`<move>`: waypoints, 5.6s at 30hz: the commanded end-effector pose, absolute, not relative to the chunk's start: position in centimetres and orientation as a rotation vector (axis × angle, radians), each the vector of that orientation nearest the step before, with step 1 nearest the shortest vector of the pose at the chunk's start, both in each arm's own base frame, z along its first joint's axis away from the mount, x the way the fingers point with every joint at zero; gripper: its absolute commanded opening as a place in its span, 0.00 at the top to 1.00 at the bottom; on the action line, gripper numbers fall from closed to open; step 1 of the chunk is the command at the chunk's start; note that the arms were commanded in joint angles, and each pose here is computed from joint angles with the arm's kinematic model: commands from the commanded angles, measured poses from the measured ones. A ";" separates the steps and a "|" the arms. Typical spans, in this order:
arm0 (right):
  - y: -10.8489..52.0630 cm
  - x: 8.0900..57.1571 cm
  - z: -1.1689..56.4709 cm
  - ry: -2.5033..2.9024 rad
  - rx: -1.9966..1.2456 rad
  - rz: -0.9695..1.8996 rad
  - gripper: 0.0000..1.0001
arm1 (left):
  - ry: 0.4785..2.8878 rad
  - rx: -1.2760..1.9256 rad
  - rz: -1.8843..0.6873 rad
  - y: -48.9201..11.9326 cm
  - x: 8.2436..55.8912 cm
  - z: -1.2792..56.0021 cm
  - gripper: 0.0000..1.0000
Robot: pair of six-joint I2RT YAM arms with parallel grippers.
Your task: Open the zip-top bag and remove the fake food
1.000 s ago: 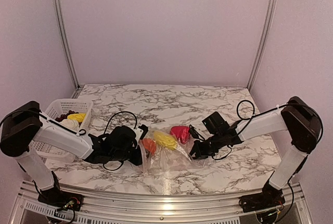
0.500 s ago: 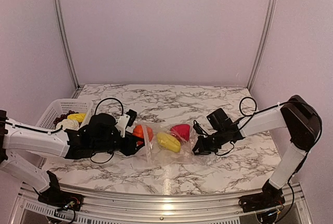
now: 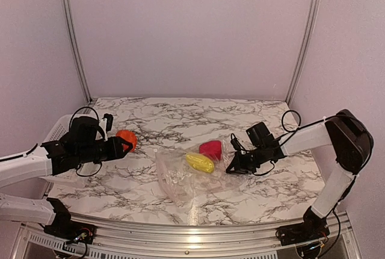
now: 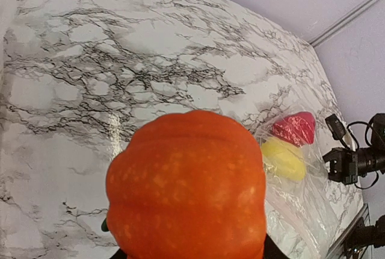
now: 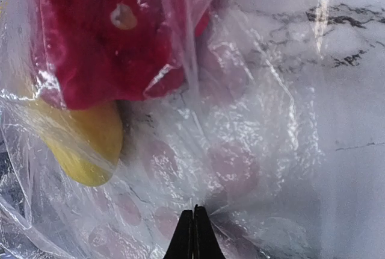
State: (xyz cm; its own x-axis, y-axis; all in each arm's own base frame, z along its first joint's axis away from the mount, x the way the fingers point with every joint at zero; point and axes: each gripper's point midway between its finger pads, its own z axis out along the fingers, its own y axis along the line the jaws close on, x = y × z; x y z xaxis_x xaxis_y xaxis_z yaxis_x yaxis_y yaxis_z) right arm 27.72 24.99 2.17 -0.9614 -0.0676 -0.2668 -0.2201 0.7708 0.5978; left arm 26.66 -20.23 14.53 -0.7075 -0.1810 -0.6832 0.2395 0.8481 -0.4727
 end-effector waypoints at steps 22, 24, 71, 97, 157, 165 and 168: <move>25.8 30.3 2.9 2.677 -0.341 1.004 1.00 | 2.315 -1.089 -0.071 6.6 28.8 19.3 0.59; 25.9 30.4 3.0 2.675 -0.348 1.011 1.00 | 2.317 -1.094 -0.059 7.2 29.6 19.2 0.59; 25.7 30.1 4.6 2.657 -0.347 1.010 1.00 | 2.439 -0.094 -0.925 -18.2 30.4 17.0 0.45; 29.5 22.2 6.3 2.650 -0.592 1.293 0.86 | 2.461 0.229 -1.331 -36.6 26.3 8.0 0.62; 28.8 29.9 3.9 2.681 -0.369 1.196 1.00 | 2.703 0.529 -0.873 -36.7 25.5 0.8 0.14; 28.4 29.8 3.8 2.684 -0.345 1.180 1.00 | 2.774 0.639 -0.657 -34.4 24.3 0.9 0.16; 28.3 29.8 3.8 2.684 -0.341 1.178 1.00 | 2.784 0.704 -0.602 -35.0 23.8 0.8 0.15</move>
State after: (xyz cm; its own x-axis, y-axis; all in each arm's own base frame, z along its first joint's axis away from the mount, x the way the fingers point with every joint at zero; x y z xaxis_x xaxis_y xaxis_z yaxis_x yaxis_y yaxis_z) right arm 29.94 28.46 3.38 -0.9575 -0.1403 -0.2519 -0.2815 0.6435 0.7118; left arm 26.44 -37.63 3.68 -0.8698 0.2749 -0.4097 0.4627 0.7428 -0.4840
